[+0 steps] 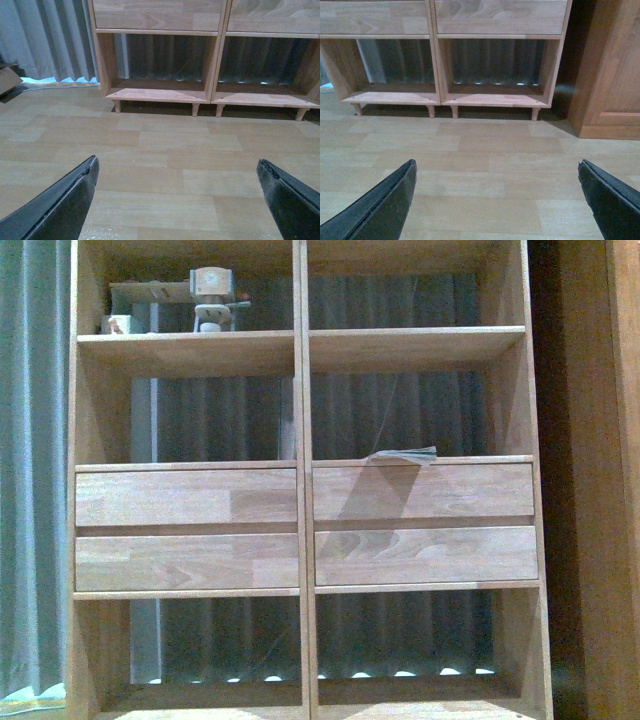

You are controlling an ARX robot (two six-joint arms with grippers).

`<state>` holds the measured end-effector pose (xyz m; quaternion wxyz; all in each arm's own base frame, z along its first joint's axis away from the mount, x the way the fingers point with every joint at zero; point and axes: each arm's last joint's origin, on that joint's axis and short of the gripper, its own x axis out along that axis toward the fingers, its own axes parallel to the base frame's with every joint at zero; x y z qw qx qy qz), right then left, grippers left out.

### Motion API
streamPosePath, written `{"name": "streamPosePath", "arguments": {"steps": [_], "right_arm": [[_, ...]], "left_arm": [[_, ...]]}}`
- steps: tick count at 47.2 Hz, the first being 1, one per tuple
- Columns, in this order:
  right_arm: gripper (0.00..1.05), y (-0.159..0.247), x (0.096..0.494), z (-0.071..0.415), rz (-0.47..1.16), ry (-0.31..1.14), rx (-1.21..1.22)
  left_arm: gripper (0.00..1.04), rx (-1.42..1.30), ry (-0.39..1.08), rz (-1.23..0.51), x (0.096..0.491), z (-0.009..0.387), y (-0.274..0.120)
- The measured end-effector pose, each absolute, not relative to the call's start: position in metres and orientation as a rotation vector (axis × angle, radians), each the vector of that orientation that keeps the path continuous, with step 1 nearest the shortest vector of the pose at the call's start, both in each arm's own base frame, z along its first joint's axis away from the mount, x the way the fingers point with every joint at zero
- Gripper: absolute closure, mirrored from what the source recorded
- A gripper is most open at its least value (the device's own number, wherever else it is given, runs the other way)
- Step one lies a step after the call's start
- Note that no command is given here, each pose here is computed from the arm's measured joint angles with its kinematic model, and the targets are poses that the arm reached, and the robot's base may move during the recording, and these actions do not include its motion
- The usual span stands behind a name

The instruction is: Organize books on shelf

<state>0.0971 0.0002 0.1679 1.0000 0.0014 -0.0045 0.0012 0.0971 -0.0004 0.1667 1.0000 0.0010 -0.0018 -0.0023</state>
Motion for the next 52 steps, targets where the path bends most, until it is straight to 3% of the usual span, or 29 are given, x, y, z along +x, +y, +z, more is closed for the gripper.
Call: {"name": "streamPosePath", "arguments": {"steps": [52], "right_arm": [[0.07, 0.0002, 0.0971, 0.1679, 0.002, -0.009, 0.003]], "left_arm": [[0.07, 0.002, -0.004, -0.005, 0.0971, 0.1668, -0.0004]]}}
